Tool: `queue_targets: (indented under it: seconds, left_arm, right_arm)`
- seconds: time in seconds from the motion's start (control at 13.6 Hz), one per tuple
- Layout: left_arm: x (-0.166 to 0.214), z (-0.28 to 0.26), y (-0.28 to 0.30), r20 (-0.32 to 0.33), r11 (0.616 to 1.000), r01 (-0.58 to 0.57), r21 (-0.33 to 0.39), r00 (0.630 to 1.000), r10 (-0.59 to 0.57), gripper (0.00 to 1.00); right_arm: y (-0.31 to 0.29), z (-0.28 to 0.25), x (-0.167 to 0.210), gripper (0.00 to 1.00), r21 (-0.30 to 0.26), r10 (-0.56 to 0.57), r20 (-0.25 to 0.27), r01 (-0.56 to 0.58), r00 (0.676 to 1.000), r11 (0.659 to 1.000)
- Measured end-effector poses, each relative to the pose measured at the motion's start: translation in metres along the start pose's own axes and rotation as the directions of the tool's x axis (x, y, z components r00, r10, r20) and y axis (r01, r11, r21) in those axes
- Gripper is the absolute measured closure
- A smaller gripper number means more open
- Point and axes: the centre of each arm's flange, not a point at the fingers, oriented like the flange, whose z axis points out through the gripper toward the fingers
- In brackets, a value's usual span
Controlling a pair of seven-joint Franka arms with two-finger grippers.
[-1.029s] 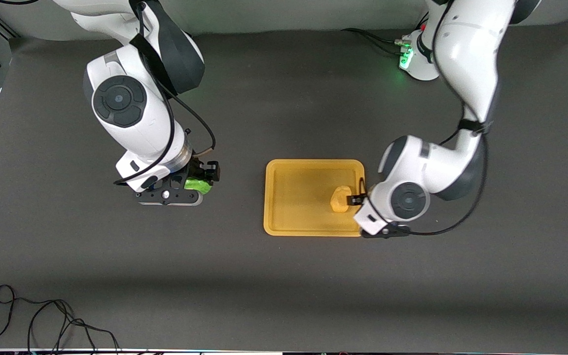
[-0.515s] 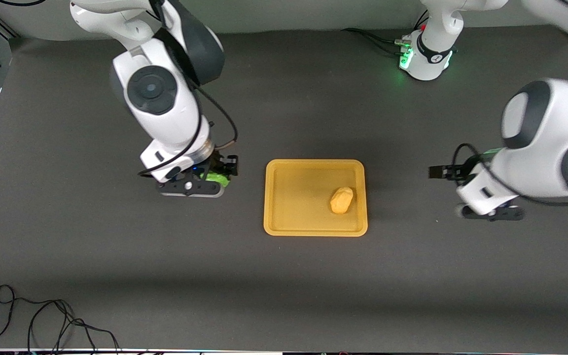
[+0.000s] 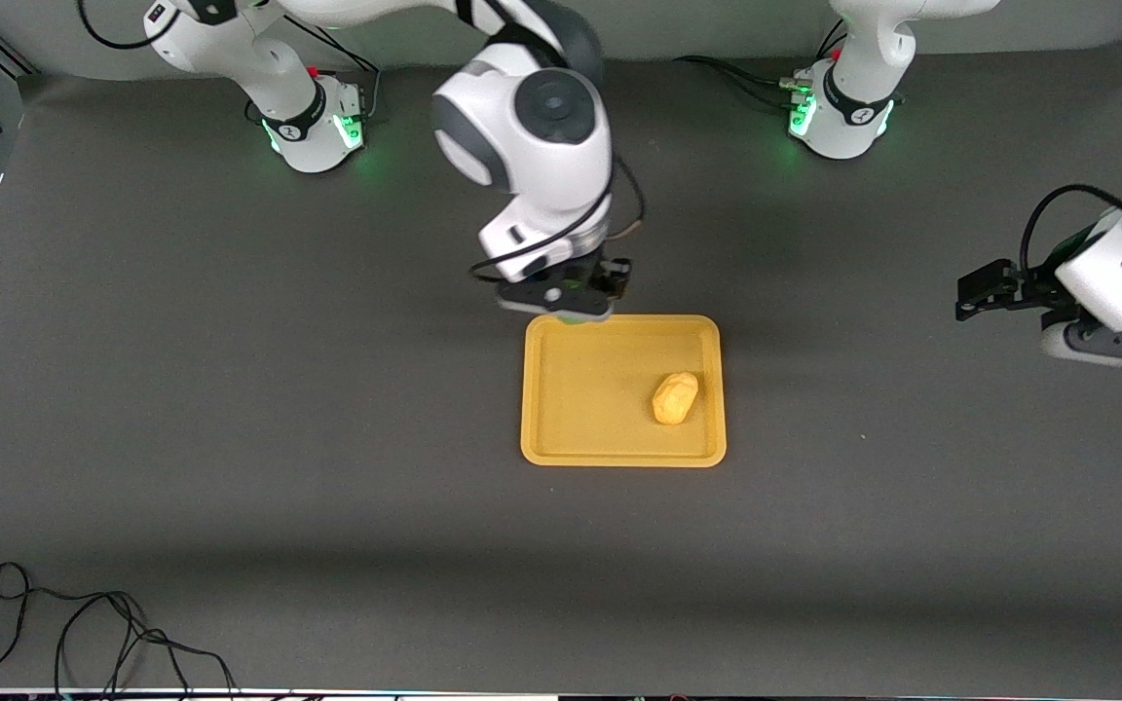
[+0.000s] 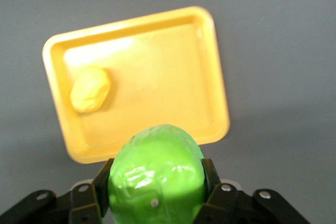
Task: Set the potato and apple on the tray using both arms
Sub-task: 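Release the potato on the tray and withdraw the left gripper, then lower the green apple onto the tray beside the potato with the right gripper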
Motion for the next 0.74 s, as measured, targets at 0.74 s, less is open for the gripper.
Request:
queue_targets:
  seconds: [0.74]
  left_arm:
    - [-0.07, -0.008, -0.014, 0.012, 1.0, 0.019, 0.009, 1.0, -0.019, 0.0]
  right_arm:
    - [-0.017, 0.185, 0.022, 0.32, -0.031, -0.031, -0.1, 0.028, 0.995, 0.999]
